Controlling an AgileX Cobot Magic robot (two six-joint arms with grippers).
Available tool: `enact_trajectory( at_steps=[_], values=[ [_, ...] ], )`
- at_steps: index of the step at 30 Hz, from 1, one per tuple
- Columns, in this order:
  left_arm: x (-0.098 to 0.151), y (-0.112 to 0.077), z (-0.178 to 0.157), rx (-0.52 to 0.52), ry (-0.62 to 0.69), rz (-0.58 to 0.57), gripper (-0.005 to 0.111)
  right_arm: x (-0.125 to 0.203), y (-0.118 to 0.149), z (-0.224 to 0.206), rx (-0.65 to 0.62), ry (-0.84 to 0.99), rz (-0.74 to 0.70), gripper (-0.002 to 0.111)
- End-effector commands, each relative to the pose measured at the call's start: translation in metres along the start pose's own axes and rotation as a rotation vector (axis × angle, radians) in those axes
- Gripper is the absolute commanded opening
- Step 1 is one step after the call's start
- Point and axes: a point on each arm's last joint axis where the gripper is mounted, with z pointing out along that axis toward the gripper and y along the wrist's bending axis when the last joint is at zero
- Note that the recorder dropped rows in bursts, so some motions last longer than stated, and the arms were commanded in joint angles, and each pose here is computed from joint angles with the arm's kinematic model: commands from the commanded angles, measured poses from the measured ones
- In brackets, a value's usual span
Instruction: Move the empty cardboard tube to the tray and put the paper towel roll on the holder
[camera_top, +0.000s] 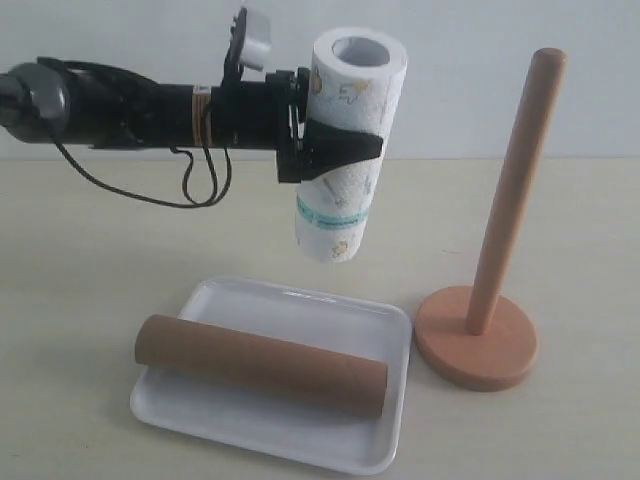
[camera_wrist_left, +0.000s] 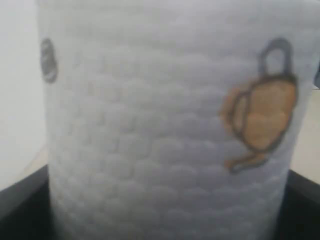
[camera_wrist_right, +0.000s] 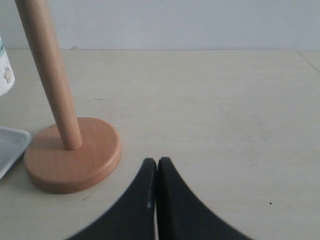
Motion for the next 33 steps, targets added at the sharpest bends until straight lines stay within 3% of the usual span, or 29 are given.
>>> enact_trajectory(
  at_steps=[1,5,9,11,17,25,33],
  values=[
    [-0.066,-0.018,-0.011,0.055,-0.005,0.036,0.006,-0.001,0.000,0.000,0.002,-0.012,0.007,0.000],
    [-0.118,-0.043,-0.026,0.092,0.086,0.078,0.006,-0.001,0.000,0.000,0.002,-0.012,0.007,0.000],
    [-0.143,-0.052,-0.033,0.073,0.050,-0.023,0.006,-0.001,0.000,0.000,0.002,-0.012,0.007,0.000],
    [-0.149,-0.051,-0.033,0.063,0.002,-0.144,0.006,-0.002,0.000,0.000,0.002,-0.019,0.007,0.000],
    [-0.160,-0.049,-0.033,0.053,-0.110,-0.307,0.006,-0.002,0.000,0.000,0.002,-0.023,0.007,0.000],
    [-0.162,-0.050,-0.032,0.052,-0.127,-0.274,0.006,-0.002,0.000,0.000,0.002,-0.023,0.007,0.000],
    [-0.173,-0.066,-0.010,0.120,-0.168,-0.274,0.006,-0.002,0.000,0.000,0.002,-0.023,0.007,0.000]
  ],
)
